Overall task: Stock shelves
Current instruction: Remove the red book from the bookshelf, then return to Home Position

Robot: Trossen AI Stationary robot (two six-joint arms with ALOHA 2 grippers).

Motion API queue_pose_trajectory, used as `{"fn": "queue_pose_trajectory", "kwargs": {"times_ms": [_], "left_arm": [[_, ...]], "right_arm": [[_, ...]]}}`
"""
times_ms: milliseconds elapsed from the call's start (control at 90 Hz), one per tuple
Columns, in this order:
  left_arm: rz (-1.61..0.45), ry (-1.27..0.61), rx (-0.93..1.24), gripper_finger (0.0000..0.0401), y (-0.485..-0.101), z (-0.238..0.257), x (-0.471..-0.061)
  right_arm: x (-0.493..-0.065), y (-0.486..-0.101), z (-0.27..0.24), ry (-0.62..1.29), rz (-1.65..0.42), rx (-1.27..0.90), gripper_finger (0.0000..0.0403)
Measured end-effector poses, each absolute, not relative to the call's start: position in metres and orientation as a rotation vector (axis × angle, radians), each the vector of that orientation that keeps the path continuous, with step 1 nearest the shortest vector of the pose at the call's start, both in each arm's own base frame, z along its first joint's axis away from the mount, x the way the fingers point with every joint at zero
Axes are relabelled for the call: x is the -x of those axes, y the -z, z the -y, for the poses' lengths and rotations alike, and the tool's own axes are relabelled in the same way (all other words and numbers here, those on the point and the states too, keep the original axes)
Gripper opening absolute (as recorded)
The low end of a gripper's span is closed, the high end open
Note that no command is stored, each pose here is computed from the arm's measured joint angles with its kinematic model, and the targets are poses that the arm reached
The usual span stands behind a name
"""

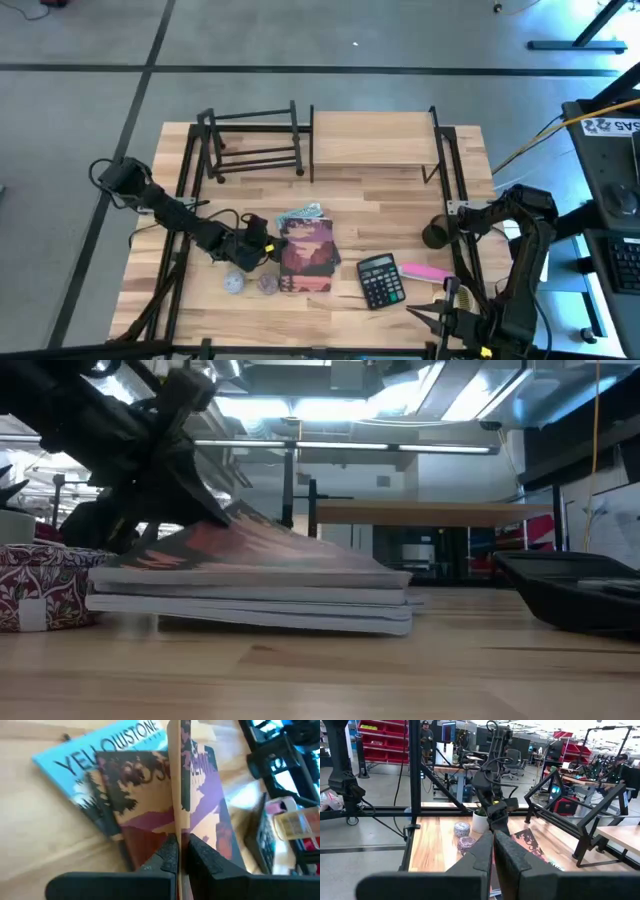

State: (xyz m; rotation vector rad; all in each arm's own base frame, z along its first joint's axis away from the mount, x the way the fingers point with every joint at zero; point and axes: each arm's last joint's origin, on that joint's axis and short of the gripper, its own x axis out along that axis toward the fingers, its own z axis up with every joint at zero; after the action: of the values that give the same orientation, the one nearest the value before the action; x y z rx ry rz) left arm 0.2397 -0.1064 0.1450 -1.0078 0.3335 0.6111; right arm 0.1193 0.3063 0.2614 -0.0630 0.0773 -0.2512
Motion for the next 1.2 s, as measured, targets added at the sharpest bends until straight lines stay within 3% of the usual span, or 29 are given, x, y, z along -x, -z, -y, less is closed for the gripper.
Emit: {"fn": "queue_pose_trajectory", "kwargs": {"times_ms": [167,467,611,911,1200], "left_arm": [[-0.302,-0.65,0.965,0.0015,-0.144,0.104,-0.238],[-0.375,-0.669,0.927,0.0124,-0.139,0.103,-0.233],[-0.426,-0.599,0.907,0.0153,-0.146,0.104,-0.233],[-0.331,-0.424,0.784,0.0148,-0.205,0.103,-0.232],[-0.15,-0.274,0.395,0.012,-0.301,0.103,-0.234]], "right_arm": [[-0.119,-0.261,-0.306,0.241,-0.098,0.062,0.0001],[-0.117,-0.256,-0.303,0.201,-0.208,0.124,0.0001],[-0.117,-0.255,-0.303,0.193,-0.222,0.12,0.0001],[-0.115,-0.265,-0.298,0.184,-0.231,0.08,0.0001],[-0.105,-0.294,-0.265,0.147,-0.349,0.078,0.0001]]}}
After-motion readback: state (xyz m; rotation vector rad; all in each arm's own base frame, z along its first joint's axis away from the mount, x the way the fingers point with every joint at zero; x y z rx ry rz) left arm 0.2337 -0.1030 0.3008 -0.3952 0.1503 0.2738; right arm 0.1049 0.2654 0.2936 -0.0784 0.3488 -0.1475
